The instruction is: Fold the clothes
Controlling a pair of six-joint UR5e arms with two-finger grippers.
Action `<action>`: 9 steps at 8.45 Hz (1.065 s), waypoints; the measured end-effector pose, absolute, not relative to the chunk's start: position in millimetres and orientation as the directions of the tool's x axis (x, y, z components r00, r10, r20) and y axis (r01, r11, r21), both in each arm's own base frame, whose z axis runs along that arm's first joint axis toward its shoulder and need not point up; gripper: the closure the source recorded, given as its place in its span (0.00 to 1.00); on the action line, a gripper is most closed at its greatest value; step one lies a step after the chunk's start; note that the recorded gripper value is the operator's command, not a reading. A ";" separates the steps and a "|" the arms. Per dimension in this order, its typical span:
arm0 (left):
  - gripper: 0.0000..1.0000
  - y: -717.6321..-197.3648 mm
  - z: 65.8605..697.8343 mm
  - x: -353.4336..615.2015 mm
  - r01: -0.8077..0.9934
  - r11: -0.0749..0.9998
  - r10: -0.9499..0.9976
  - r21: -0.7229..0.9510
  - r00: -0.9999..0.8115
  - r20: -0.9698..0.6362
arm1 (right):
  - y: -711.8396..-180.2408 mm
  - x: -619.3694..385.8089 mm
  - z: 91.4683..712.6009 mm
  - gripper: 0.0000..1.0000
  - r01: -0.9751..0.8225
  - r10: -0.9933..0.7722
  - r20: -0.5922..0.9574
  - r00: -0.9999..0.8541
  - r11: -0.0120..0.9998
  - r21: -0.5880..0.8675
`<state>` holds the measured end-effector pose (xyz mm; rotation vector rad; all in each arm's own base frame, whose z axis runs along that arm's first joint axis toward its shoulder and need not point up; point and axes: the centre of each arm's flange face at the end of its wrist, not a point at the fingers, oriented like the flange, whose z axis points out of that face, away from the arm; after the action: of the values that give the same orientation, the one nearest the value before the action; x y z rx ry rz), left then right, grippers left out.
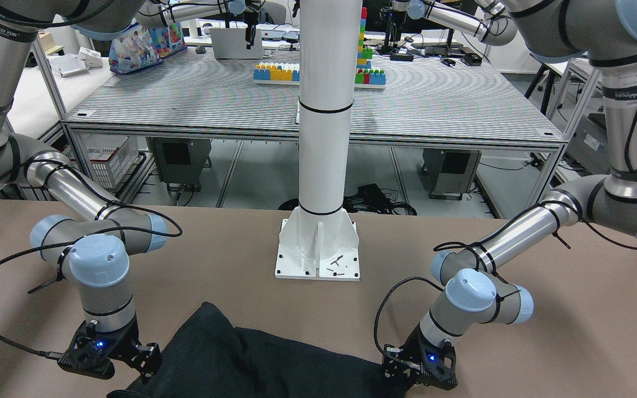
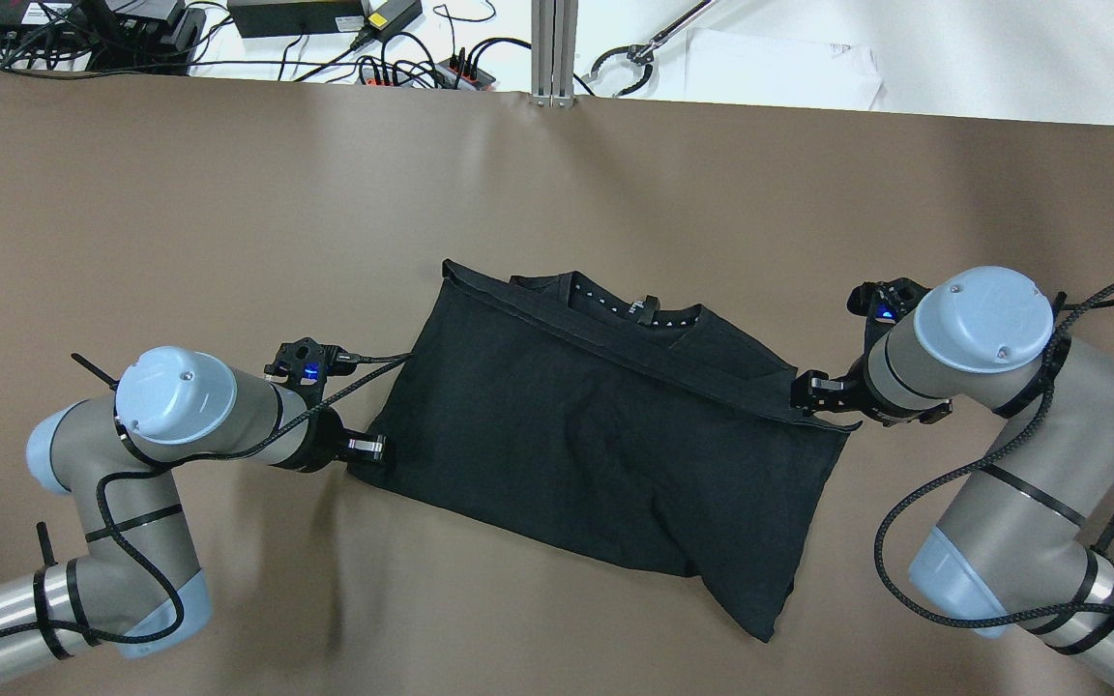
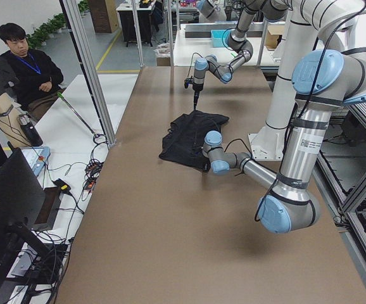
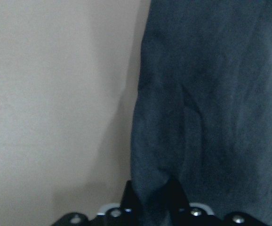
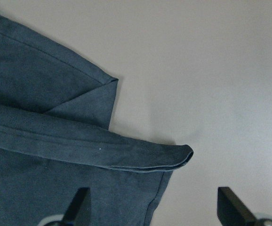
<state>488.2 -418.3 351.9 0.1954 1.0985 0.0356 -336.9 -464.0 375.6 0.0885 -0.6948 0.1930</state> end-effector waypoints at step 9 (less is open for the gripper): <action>1.00 -613.8 329.2 444.2 0.218 0.943 0.091 0.250 0.554 -0.828 | -462.9 -337.2 371.6 0.06 -0.202 0.141 0.649 0.748 0.979 0.021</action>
<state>444.2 -613.8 329.2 0.3435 0.9860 -0.0769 -337.2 -462.9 371.6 0.0922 -0.7019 0.1879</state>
